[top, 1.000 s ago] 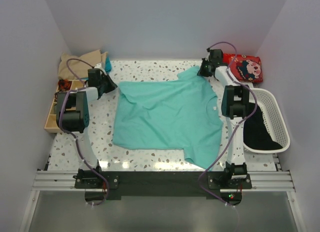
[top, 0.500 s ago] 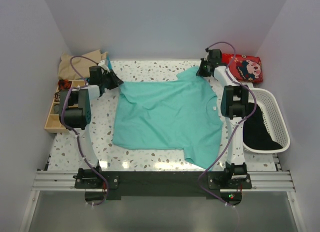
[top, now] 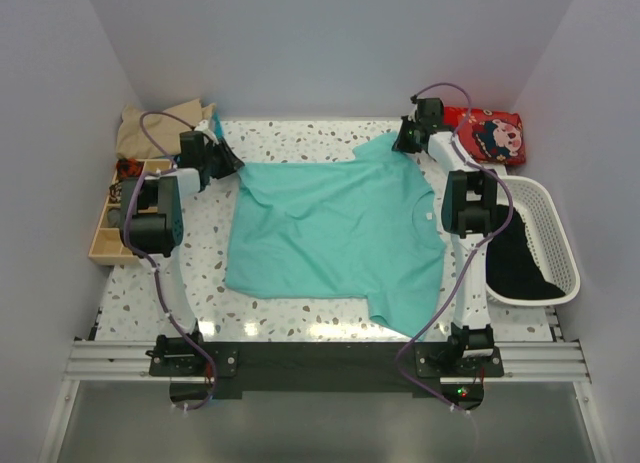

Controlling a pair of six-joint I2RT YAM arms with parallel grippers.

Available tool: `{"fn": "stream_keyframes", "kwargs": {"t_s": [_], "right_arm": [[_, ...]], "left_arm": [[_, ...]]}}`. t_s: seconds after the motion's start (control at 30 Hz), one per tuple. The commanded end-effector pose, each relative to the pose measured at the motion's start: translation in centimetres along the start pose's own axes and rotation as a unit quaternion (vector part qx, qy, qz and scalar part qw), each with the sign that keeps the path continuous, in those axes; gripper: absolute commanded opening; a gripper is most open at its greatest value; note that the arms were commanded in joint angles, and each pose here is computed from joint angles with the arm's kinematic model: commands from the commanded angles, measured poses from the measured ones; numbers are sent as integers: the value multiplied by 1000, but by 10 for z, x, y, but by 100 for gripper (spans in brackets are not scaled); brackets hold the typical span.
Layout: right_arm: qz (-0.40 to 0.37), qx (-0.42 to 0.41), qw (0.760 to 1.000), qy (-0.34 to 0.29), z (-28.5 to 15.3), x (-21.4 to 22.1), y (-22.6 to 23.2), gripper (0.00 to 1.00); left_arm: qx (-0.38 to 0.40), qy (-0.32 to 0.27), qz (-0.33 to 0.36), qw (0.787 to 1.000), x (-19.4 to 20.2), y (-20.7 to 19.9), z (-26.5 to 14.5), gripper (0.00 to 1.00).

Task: Fold and stack the t-shirts
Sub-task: Grap the side of the flattened tshirt furthest away from the robot with both arms

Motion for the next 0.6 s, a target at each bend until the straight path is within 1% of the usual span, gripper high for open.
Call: {"fn": "stream_keyframes", "kwargs": {"t_s": [0.0,0.13,0.27,0.33,0.37,0.43,0.47,0.5,0.57], "right_arm": [[-11,-23,999,-29,-10,-23,11,0],[-9,-25,999,-26,-8,-20,11,0],[-11,-24,999,-26,-8,-20,12,0],[-10,-23,999,-27,-8,-21,11,0],[-10,-24,999,-25,-7,-19,11,0],[-11,-29,999,-27,-7,-21,12,0],[-12,-31,999,-29,-7,-21,13,0],[-13,-33,999,-31,-8,-23,13,0],[-16,-43,998,-41,-9,-28,17,0]], "left_arm": [[-18,-36,19,999,-21,-7,-11,41],[-31,-26,16,999,-15,-3,-6,41],[-20,-11,13,1000,-6,-4,3,29],[-13,-9,14,1000,-6,-9,8,26],[-3,-7,13,1000,-4,-12,11,20],[10,-5,13,1000,-3,-17,16,13],[20,-7,15,1000,-5,-21,17,5],[27,-11,16,999,-8,-25,19,1],[46,-17,19,999,-11,-32,21,0]]}}
Point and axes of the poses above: each gripper's point midway between its finger pads, its own z axis out along the fingers, its own y axis along the line the jaws close on, x = y × z, the point moved 4 cm from there along -z, back along the fingers, and after that the axes turned 8 degrees about -z, right-handed, at the moved point
